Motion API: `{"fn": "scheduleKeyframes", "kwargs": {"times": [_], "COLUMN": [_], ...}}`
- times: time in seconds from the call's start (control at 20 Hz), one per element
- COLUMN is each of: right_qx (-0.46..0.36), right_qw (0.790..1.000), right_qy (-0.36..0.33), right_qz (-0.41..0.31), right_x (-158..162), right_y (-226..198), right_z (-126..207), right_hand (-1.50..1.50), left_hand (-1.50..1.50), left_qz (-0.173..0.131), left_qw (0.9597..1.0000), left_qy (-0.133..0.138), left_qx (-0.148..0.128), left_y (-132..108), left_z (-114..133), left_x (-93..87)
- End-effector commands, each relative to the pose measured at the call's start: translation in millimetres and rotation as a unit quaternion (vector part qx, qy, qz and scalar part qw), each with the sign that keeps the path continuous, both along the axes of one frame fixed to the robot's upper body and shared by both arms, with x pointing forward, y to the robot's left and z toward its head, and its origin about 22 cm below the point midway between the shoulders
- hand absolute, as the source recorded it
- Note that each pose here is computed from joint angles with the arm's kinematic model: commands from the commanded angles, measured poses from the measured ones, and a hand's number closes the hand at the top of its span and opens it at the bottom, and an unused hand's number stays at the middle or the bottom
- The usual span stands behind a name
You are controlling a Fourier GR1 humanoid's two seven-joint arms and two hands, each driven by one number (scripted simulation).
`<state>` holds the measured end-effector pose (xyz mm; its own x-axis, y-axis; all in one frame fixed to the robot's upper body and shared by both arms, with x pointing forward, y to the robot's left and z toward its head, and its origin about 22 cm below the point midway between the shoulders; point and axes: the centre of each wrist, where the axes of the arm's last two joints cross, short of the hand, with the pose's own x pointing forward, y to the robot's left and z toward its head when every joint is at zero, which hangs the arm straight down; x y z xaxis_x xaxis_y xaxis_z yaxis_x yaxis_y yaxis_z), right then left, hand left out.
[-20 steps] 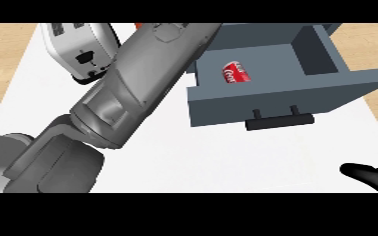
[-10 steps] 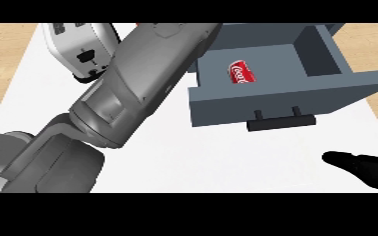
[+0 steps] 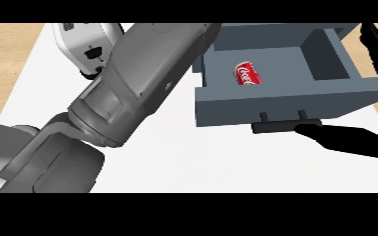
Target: Pick up the can, place it into the drawer and close the drawer
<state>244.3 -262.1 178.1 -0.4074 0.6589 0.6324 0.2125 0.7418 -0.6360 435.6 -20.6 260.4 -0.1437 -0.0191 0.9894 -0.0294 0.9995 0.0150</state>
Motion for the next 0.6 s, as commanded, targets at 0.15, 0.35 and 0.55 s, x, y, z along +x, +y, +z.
{"fn": "scheduleKeyframes", "kwargs": {"times": [0.15,0.35,0.55], "right_qx": [-0.114,-0.161,-0.212], "right_qw": [0.993,0.986,0.976], "right_qy": [0.009,0.02,0.028], "right_qz": [-0.018,-0.031,-0.035], "right_x": [39,64,88], "right_y": [24,26,39], "right_z": [-38,-56,-78], "right_hand": [-1.5,-1.5,-1.5], "left_hand": [-1.5,-1.5,-1.5], "left_qz": [-0.001,-0.007,0.002], "left_qw": [0.9999,0.9998,0.9999], "left_qy": [-0.014,-0.008,-0.009], "left_qx": [0.01,0.018,0.009], "left_y": [-2,2,1], "left_z": [7,2,2], "left_x": [-0.3,2.8,2.1]}}
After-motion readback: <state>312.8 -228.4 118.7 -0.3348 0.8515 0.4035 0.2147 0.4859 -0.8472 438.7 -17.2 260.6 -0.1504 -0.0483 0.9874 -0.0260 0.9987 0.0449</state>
